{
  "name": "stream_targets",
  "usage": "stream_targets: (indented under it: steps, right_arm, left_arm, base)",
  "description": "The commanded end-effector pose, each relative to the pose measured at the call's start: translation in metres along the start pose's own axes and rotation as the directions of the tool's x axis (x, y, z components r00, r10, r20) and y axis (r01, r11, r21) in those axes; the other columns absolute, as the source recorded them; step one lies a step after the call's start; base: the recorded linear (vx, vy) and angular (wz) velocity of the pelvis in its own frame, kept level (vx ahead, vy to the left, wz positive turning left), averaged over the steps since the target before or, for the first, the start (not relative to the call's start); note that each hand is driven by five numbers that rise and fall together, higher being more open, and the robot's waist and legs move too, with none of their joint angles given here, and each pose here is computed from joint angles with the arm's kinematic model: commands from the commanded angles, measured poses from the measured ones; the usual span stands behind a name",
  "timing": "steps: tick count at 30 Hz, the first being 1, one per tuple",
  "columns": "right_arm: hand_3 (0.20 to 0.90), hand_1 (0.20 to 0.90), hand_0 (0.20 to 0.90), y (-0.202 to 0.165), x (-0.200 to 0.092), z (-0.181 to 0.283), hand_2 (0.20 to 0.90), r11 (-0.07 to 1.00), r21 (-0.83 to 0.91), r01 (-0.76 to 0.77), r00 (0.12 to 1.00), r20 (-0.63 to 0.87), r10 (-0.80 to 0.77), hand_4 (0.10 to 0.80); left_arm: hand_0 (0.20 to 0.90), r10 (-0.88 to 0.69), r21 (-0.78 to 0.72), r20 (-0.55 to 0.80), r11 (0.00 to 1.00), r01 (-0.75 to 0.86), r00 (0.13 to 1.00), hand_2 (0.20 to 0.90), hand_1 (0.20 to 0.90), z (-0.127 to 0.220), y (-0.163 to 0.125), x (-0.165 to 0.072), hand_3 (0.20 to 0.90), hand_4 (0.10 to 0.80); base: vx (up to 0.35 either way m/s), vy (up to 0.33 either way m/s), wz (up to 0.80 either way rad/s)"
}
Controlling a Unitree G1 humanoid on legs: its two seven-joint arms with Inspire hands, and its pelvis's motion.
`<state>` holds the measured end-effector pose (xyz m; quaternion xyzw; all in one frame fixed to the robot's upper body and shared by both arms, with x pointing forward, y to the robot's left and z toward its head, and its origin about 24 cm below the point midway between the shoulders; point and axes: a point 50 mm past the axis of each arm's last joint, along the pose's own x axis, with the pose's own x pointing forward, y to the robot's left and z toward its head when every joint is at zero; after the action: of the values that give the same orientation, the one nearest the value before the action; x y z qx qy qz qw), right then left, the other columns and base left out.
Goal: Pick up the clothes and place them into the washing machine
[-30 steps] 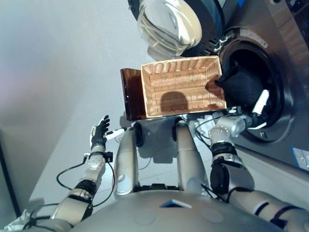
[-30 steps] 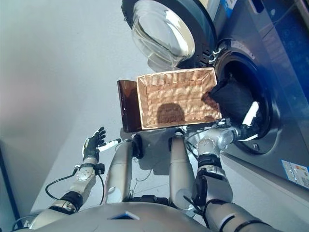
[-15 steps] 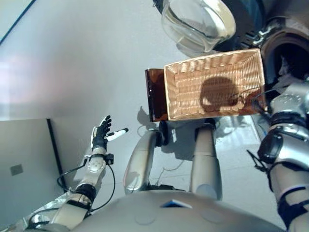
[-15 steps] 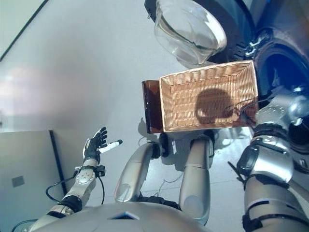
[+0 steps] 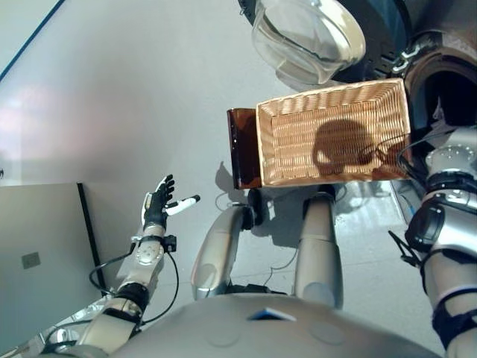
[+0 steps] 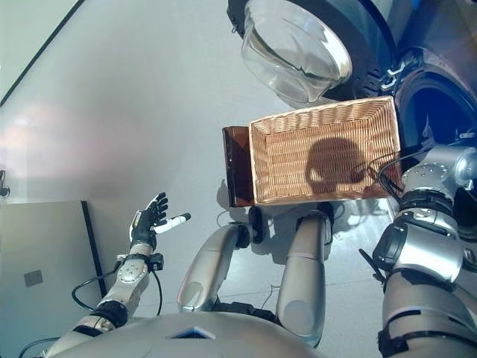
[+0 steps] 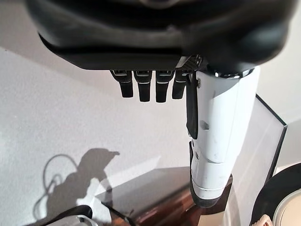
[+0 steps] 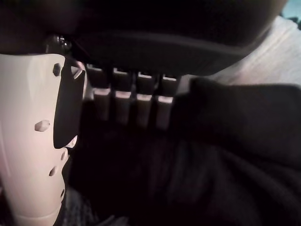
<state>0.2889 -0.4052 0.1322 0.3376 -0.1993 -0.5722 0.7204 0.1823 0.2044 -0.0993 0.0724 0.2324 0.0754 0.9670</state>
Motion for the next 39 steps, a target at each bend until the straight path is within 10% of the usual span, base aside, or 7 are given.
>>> stream_targets:
  steps: [1, 15, 31, 37, 39]
  right_arm:
    - [0.900, 0.900, 0.900, 0.044, -0.002, 0.041, 0.900, 0.969, 0.043, -0.244, 0.954, 0.191, 0.232, 0.800]
    - [0.900, 0.900, 0.900, -0.058, -0.088, -0.113, 0.900, 0.966, -0.087, -0.243, 0.908, -0.370, 0.196, 0.800]
    - [0.900, 0.900, 0.900, -0.175, -0.144, -0.148, 0.900, 0.918, -0.288, -0.274, 0.770, -0.638, 0.030, 0.800]
    - [0.900, 0.900, 0.900, -0.224, -0.157, -0.143, 0.900, 0.747, -0.494, -0.446, 0.705, -0.708, -0.047, 0.800]
    - [0.900, 0.900, 0.900, -0.253, -0.166, -0.137, 0.900, 0.532, -0.593, -0.605, 0.651, -0.752, -0.098, 0.800]
  left_arm:
    - [0.900, 0.125, -0.010, 0.002, 0.992, -0.125, 0.992, 0.900, 0.900, 0.002, 0.032, 0.005, 0.900, 0.800]
    - [0.900, 0.144, 0.013, -0.099, 0.990, -0.143, 0.985, 0.900, 0.900, -0.016, 0.035, 0.001, 0.900, 0.800]
    - [0.900, 0.138, 0.067, -0.233, 0.990, -0.126, 0.963, 0.900, 0.900, -0.044, 0.045, -0.014, 0.900, 0.800]
    - [0.900, 0.115, 0.089, -0.301, 0.992, -0.092, 0.947, 0.900, 0.900, -0.058, 0.046, -0.023, 0.900, 0.800]
    - [0.900, 0.067, 0.110, -0.353, 0.993, -0.029, 0.933, 0.900, 0.900, -0.067, 0.042, -0.028, 0.900, 0.800]
  base:
    - [0.007, 0.043, 0.07]
    - [0.023, 0.008, 0.05]
    - [0.123, 0.037, 0.06]
    - [0.077, 0.040, 0.01]
    - [0.056, 0.037, -0.03]
